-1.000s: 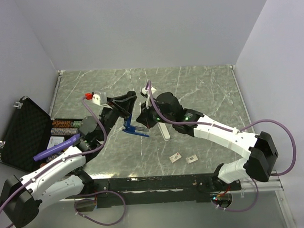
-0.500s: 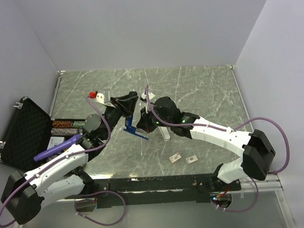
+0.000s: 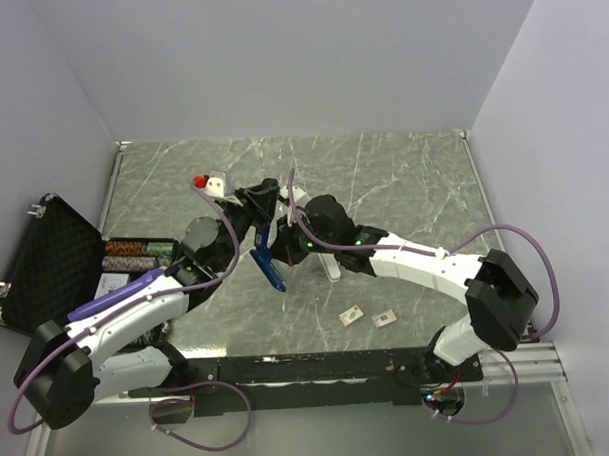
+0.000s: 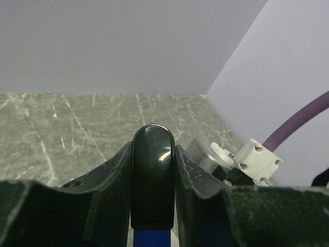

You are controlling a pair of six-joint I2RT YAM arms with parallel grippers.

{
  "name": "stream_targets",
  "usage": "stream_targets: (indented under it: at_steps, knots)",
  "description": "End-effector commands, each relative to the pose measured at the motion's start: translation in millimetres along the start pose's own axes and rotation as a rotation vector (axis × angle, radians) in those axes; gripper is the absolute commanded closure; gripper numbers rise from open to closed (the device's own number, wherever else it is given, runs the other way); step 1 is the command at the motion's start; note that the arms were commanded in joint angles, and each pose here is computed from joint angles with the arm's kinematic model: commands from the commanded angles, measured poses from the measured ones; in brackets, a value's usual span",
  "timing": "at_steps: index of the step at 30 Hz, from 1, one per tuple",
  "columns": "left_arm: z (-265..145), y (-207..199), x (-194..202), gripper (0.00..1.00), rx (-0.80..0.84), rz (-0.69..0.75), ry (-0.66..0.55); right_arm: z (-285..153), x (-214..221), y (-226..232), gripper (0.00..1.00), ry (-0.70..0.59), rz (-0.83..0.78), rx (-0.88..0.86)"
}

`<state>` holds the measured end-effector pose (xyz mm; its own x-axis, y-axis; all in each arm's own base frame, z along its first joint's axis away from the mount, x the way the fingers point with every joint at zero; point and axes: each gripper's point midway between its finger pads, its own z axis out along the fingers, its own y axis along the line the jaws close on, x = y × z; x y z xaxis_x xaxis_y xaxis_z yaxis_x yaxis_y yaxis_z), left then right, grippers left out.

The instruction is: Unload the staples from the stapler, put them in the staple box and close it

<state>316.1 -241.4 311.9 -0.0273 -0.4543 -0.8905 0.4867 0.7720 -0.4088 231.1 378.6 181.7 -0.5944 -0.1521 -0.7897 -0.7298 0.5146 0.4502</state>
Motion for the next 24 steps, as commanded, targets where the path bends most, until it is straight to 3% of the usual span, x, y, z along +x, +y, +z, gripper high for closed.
stream_targets:
  at_steps: [1, 24]
  knots:
    - [15.7, -25.6, -63.5, 0.99, 0.049, -0.039, -0.19, 8.3, 4.3, 15.8, 1.0, -0.008, 0.036, -0.097]
    - [49.7, -4.2, -14.0, 0.99, -0.041, 0.006, -0.106, 21.8, 30.1, 18.1, 1.0, 0.008, 0.179, -0.191]
